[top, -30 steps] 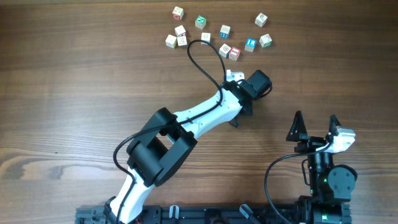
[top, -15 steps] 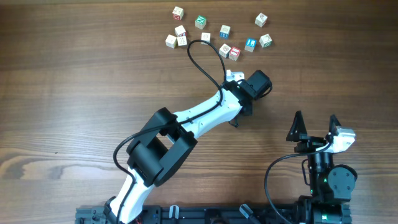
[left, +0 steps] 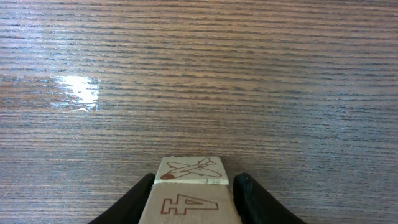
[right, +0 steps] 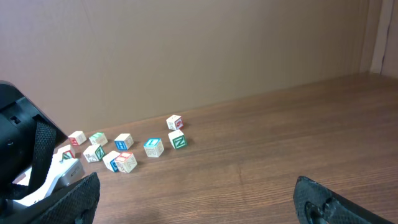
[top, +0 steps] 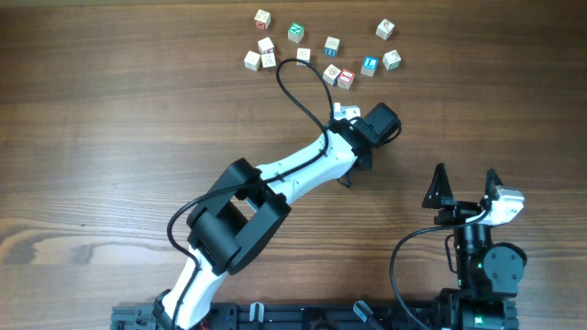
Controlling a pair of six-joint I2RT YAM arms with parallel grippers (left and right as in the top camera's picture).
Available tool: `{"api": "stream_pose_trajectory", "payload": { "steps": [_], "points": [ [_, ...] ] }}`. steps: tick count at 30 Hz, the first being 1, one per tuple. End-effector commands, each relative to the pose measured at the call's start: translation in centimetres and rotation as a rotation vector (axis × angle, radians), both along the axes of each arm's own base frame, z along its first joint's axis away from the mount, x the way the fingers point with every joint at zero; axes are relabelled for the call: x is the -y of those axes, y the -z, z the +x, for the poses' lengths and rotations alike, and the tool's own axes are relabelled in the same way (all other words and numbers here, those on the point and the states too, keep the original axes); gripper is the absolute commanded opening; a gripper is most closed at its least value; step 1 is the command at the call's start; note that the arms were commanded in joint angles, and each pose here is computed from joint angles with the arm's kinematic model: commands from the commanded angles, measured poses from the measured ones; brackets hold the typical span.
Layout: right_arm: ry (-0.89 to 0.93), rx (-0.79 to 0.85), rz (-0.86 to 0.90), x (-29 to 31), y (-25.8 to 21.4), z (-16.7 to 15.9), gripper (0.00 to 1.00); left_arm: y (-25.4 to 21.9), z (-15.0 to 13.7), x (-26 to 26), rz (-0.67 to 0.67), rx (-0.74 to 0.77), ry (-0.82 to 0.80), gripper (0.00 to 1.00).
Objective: Form a tower
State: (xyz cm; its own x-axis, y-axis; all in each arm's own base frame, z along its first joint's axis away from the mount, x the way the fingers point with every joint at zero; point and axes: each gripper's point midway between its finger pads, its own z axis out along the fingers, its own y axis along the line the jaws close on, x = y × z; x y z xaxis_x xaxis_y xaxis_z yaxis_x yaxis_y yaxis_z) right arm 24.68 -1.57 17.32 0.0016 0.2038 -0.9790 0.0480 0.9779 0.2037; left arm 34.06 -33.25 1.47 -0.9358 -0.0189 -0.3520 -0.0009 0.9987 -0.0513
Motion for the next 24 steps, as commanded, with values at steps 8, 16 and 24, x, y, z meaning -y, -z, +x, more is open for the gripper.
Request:
{"api": "stream_pose_trajectory", "payload": {
  "steps": [8, 16, 24],
  "points": [
    [-0.019, 0.008, 0.005, -0.37, -0.17, -0.02, 1.0, 1.15, -0.43, -0.19, 0.021, -0.018, 0.009, 0.32],
    [-0.019, 0.008, 0.005, -0.37, -0.17, -0.02, 1.0, 1.15, -0.42, -0.2, 0.021, -0.018, 0.008, 0.23],
    [-0.019, 0.008, 0.006, -0.37, -0.17, -0.02, 1.0, 1.13, -0.42, -0.2, 0.02, -0.018, 0.008, 0.36]
  ]
}}
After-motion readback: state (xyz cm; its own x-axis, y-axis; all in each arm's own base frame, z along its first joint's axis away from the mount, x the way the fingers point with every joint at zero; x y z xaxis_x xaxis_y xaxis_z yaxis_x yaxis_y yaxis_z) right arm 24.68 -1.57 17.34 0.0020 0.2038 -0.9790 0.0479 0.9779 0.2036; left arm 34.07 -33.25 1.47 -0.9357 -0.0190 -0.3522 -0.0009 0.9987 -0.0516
